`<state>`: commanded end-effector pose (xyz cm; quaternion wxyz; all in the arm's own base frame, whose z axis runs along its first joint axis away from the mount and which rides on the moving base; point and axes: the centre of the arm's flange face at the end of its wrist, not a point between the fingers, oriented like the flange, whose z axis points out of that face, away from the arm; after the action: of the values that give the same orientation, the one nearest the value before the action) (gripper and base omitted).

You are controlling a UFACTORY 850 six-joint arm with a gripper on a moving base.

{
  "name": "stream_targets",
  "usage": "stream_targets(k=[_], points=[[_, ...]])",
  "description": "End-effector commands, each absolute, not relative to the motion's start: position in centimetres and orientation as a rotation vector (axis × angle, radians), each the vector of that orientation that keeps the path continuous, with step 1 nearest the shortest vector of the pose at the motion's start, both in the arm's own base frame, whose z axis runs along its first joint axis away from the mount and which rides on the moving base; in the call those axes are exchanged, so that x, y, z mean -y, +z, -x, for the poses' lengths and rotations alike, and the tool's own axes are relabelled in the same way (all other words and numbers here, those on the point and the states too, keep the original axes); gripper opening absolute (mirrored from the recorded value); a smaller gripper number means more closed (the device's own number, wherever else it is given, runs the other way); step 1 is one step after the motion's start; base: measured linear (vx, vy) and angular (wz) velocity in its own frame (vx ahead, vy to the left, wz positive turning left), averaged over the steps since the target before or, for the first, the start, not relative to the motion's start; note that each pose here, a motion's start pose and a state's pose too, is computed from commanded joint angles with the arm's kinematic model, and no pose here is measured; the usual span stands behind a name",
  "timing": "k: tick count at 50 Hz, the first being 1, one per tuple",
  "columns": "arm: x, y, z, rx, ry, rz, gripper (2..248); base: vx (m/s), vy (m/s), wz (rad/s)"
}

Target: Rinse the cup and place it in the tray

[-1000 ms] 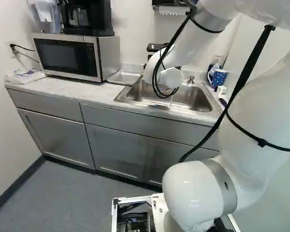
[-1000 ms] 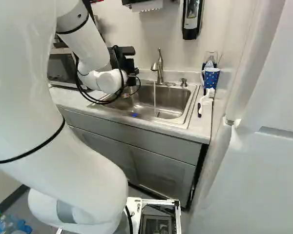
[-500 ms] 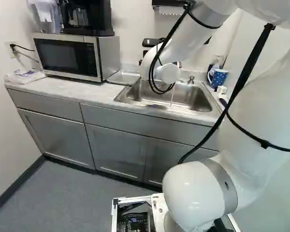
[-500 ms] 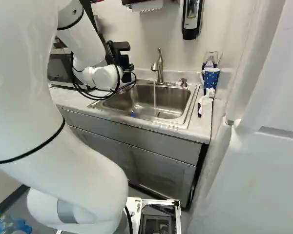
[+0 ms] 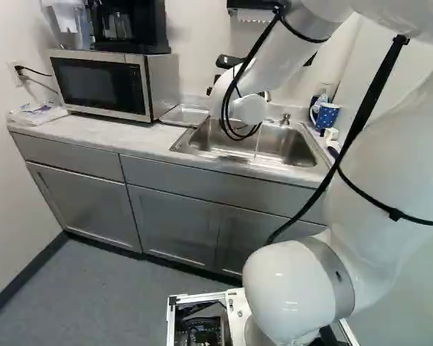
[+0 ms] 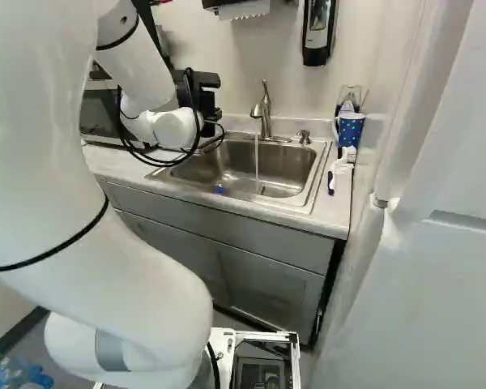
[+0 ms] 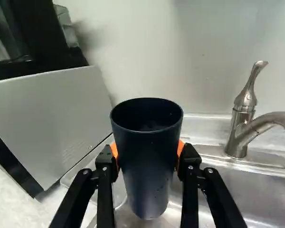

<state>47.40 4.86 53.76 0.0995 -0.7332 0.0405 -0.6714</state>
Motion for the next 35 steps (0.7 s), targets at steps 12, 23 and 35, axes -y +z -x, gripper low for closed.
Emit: stream_targets(k=[12,23,35], points=[[-4.86,53.76,-47.4,-0.25,-1.916,2.105,126,0.0,0.0,0.0],[-4.86,53.76,-47.4,-0.363,-1.85,2.044,126,0.0,0.0,0.0],[-4.86,53.76,-47.4,-0.48,-1.775,1.973,126,0.0,0.0,0.0]])
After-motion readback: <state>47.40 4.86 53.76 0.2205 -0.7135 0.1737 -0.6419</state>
